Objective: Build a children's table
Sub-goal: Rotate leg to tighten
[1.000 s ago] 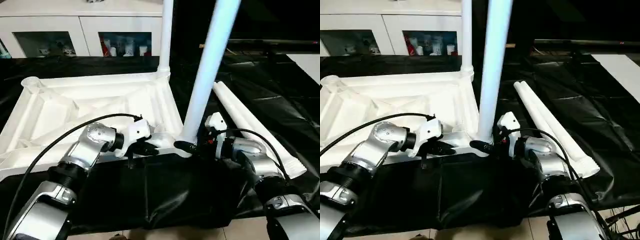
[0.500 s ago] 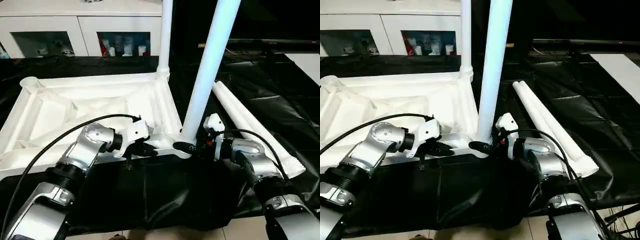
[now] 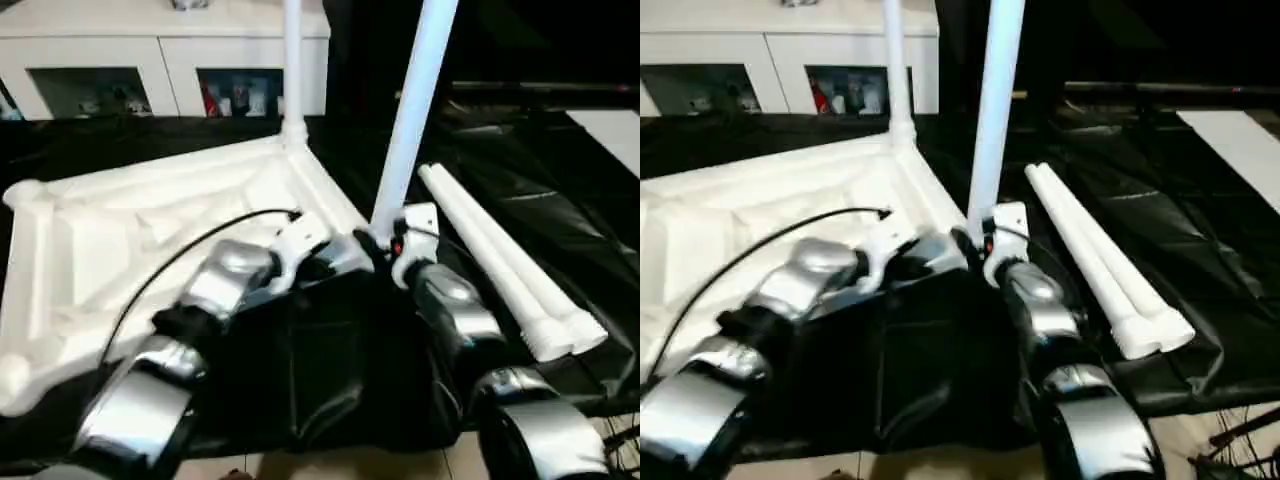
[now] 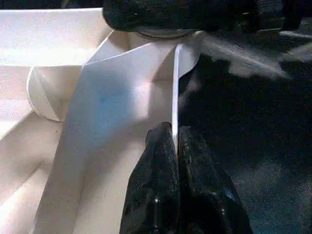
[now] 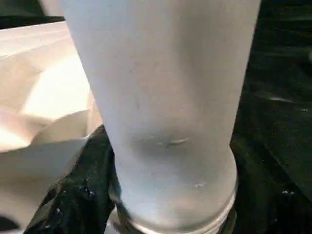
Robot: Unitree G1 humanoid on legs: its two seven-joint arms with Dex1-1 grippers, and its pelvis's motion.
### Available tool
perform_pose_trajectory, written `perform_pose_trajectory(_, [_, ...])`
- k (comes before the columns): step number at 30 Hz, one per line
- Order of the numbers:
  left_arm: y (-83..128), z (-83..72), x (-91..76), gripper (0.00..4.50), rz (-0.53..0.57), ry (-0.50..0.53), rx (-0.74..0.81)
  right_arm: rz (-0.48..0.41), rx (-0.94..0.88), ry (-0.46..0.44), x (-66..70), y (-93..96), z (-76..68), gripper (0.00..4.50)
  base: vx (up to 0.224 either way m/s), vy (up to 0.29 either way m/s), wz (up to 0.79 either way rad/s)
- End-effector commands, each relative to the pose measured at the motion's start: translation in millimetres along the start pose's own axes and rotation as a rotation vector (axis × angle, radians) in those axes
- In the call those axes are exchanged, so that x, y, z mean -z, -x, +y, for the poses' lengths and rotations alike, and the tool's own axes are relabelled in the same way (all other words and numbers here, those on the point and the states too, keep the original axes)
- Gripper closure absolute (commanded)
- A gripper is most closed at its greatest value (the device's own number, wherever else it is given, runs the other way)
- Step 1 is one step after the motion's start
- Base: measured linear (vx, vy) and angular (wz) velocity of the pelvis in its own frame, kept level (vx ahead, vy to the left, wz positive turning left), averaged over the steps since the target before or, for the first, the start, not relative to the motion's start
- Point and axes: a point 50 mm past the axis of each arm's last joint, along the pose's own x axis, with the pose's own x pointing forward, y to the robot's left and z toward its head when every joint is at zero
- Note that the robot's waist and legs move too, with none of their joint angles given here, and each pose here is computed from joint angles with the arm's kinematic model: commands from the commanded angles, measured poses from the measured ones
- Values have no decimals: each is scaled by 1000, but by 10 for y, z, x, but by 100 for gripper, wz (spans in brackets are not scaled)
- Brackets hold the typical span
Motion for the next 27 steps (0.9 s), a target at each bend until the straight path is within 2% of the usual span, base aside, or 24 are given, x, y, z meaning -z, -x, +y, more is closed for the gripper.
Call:
perform_pose_trajectory(1, [13, 53, 22, 450, -8, 16, -71, 54, 35, -3, 136, 20, -2, 178, 0, 0, 0])
perform_pose_trajectory(2, [5, 45, 19, 450, -11, 15, -66, 46, 33, -2, 121, 12, 6, 178, 0, 0, 0])
perform_pose_trajectory(3, [4, 43, 19, 450, -11, 11, -63, 37, 29, -5, 105, 9, 8, 122, 0, 0, 0])
perform_pose_trajectory(7, [32, 46, 41, 450, -18, -2, -48, -25, -23, -4, -12, 1, -19, 106, 0, 0, 0])
perform_pose_trajectory(9, [55, 57, 56, 450, -14, -13, -46, -48, -27, 8, -59, 5, -56, 75, 0, 0, 0])
perform_pose_trajectory(13, [167, 97, 122, 450, -12, -32, -40, -86, -94, 49, -185, 45, -198, 41, 0, 0, 0])
perform_pose_trajectory(19, [270, 98, 172, 450, -7, -58, 1, -28, -331, 151, -192, 144, -272, 41, 0, 0, 0])
perform_pose_trajectory(20, [311, 82, 179, 450, -19, -79, 37, 9, -438, 194, -166, 202, -290, 41, 0, 0, 0])
perform_pose_trajectory(23, [369, 34, 197, 450, -42, -87, 115, 49, -580, 247, -128, 283, -290, 41, 0, 0, 0])
perform_pose_trajectory(27, [434, -39, 226, 450, -48, -95, 201, 57, -678, 241, -124, 323, -268, 41, 0, 0, 0])
